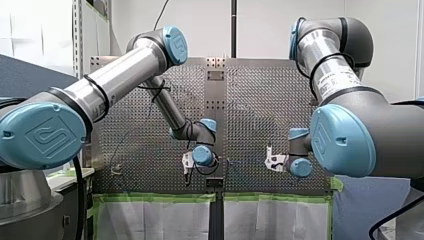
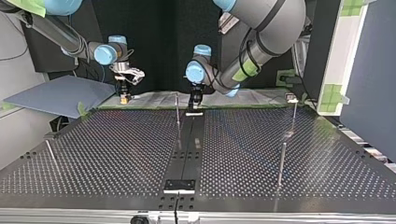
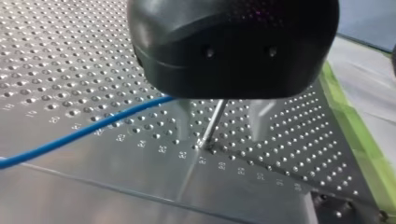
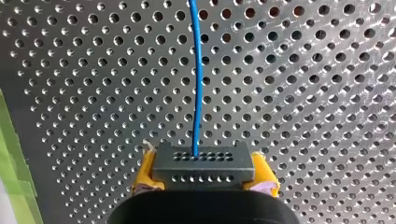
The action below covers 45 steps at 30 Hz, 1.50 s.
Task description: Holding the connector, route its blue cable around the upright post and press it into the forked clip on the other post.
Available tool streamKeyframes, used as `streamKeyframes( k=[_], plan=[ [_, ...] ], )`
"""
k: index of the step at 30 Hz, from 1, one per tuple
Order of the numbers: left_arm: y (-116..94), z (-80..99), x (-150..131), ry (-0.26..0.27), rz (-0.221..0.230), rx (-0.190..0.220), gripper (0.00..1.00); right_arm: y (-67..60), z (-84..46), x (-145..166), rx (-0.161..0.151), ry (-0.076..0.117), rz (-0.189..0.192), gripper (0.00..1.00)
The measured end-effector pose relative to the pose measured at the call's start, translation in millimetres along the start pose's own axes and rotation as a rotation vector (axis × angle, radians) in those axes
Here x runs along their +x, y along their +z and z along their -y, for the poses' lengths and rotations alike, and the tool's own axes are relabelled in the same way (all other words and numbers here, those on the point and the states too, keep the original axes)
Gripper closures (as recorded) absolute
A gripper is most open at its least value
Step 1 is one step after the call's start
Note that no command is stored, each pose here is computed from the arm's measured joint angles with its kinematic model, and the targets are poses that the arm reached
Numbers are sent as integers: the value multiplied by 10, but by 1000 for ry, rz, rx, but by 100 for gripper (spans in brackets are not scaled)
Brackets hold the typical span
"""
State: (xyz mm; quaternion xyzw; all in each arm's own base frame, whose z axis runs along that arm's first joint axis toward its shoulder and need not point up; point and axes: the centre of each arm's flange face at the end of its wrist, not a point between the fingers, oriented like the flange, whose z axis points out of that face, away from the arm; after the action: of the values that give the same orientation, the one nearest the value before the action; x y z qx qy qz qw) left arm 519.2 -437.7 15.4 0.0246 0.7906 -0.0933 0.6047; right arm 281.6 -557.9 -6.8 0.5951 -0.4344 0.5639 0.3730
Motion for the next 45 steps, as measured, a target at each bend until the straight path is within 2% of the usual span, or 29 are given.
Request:
streamKeyframes(
  k=[1,3,10,18,23,30,41,45],
  plan=[
    [-5,-1,4,2,-4,-1,18,1,1,0,1,0,0,100],
    [-18,-3,14,9,-14,-2,0,1,1,0,2,0,0,100],
    [-79,9,55,64,-56,0,0,1,3,-1,3,0,1,100],
    [-230,167,9,117,-88,31,0,-1,3,-3,3,0,2,100],
    [-383,250,54,139,-105,37,0,-4,3,-6,3,-1,4,100],
    [-516,262,177,153,-121,38,0,-4,-3,-6,2,-1,4,100],
    [-825,307,469,169,-120,49,0,-7,-7,-9,1,-3,7,100],
    [-893,322,495,169,-117,56,0,-9,-7,-11,1,-4,10,100]
  ],
)
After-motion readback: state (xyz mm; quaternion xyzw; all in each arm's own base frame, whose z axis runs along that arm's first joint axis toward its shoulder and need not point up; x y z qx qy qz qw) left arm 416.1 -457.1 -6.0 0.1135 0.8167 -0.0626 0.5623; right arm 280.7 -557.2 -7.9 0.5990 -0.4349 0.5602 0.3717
